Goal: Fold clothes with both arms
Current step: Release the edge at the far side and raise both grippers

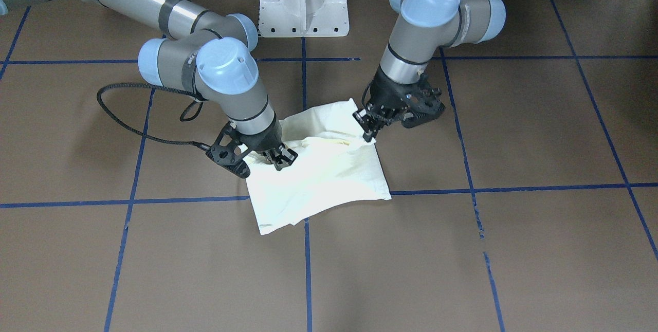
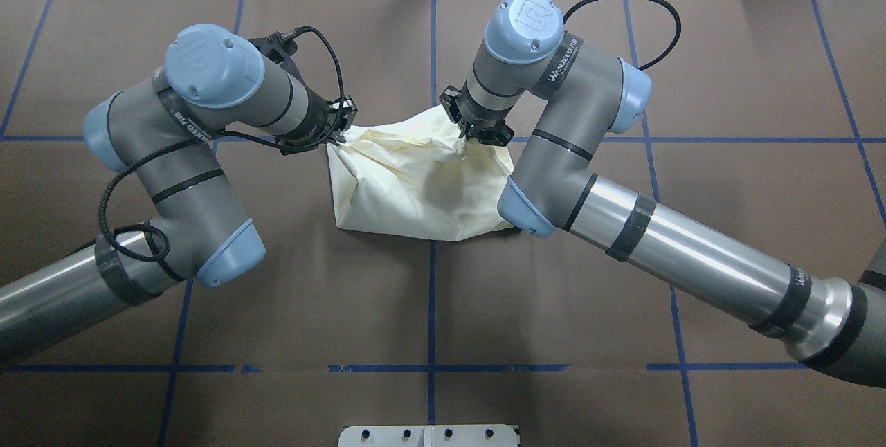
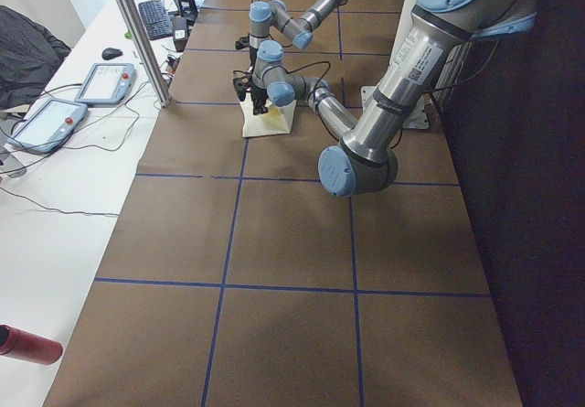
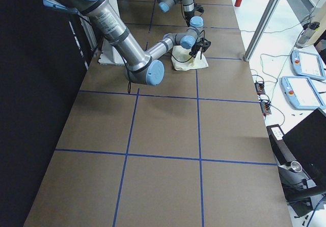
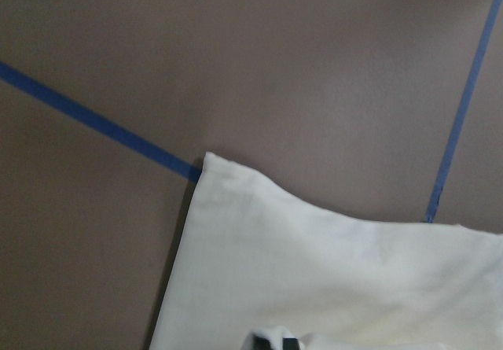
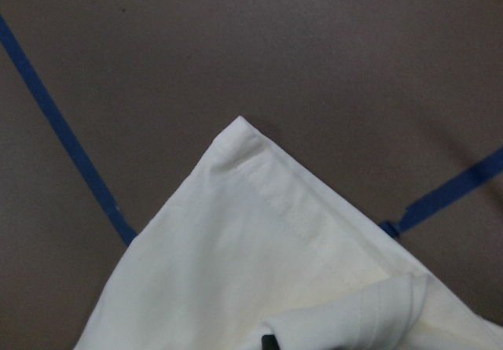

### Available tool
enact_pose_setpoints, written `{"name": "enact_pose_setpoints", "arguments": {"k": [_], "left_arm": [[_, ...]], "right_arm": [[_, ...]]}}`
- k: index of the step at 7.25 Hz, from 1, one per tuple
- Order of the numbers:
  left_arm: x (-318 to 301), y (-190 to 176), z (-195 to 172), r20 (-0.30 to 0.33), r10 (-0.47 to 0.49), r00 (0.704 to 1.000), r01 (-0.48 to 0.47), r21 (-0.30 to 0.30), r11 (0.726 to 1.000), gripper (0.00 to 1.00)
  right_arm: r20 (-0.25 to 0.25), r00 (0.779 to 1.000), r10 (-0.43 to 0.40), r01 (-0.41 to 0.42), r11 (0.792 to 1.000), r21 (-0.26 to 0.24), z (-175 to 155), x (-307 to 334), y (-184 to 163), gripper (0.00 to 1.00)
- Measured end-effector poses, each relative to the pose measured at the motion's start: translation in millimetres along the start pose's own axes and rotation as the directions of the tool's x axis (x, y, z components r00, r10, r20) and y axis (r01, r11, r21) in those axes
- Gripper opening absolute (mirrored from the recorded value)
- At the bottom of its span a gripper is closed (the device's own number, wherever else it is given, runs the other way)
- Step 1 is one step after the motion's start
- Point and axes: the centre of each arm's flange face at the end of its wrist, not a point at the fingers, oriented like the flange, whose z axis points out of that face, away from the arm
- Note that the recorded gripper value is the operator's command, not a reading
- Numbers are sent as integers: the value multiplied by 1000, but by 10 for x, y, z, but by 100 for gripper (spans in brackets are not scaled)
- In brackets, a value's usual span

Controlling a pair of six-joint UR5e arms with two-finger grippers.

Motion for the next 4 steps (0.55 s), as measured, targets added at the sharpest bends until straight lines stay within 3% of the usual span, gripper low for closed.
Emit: {"name": "enact_pose_setpoints", "arguments": {"k": [2,4], "left_arm": [[-43,-211,145,-5,78,997,-78,22,997,100],[-47,-351,151,-22,124,992,-123,40,992,100]], "right_arm": [[6,997,-81,81,997,13,-32,40,-397,100],[30,995,-100,101,995,-26,-339,37,-810,100]]}}
